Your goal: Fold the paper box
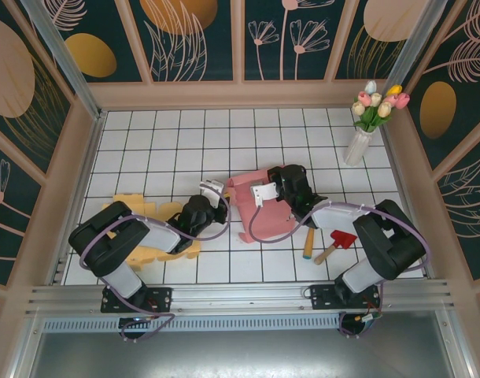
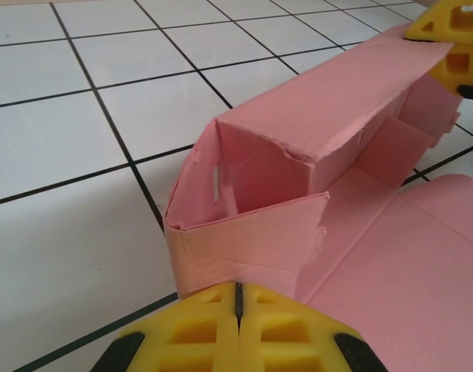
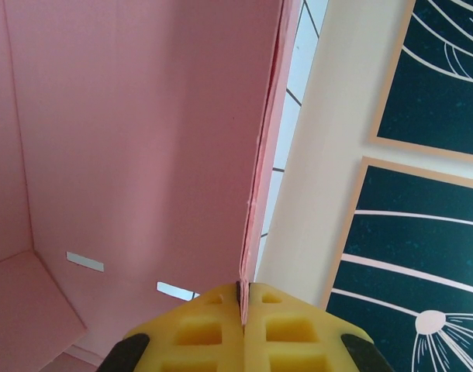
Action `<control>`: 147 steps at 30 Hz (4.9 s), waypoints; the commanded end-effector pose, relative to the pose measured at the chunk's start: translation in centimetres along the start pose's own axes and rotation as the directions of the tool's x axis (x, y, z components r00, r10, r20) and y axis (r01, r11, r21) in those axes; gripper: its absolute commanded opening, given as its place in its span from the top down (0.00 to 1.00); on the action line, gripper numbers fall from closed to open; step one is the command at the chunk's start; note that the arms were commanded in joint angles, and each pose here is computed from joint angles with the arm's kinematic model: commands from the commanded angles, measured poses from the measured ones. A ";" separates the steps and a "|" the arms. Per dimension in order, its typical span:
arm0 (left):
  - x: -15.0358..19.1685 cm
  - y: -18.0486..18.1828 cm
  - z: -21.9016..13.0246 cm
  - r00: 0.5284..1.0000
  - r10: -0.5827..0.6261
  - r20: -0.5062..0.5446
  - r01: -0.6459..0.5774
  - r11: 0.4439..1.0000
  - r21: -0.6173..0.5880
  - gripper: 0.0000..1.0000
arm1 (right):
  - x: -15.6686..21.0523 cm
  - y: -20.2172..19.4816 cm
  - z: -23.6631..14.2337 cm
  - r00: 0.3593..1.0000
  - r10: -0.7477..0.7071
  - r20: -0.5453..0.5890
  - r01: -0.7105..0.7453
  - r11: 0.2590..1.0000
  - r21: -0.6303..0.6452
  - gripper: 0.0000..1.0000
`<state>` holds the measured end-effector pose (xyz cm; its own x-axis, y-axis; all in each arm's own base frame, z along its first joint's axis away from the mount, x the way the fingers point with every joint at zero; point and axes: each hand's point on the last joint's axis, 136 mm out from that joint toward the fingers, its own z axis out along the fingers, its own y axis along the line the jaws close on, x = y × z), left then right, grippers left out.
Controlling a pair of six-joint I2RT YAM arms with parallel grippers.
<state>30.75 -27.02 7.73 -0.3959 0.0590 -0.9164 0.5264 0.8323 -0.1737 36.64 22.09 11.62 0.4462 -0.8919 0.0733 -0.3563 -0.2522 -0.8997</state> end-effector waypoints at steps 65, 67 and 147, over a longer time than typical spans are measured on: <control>-0.1 1.4 1.3 0.998 -0.045 -0.033 0.049 0.986 0.159 1.00 | -0.3 4.1 0.3 0.999 -0.053 -0.002 0.052 0.987 -0.151 1.00; 0.2 1.1 1.7 0.998 -0.041 -0.050 0.050 0.983 0.177 1.00 | -0.4 4.1 0.3 0.999 -0.053 -0.001 0.053 0.987 -0.152 1.00; 0.2 -2.4 -1.1 0.998 -0.033 -0.050 0.053 0.885 0.463 0.83 | -0.1 6.0 0.7 0.996 -0.081 -0.020 0.075 0.972 -0.224 1.00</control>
<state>29.03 -28.20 6.88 -0.4877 0.0846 -0.8689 0.7669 0.5170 -0.3801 37.32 22.12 11.11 0.4202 -0.9013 0.1058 -0.3679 -0.2757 -0.8880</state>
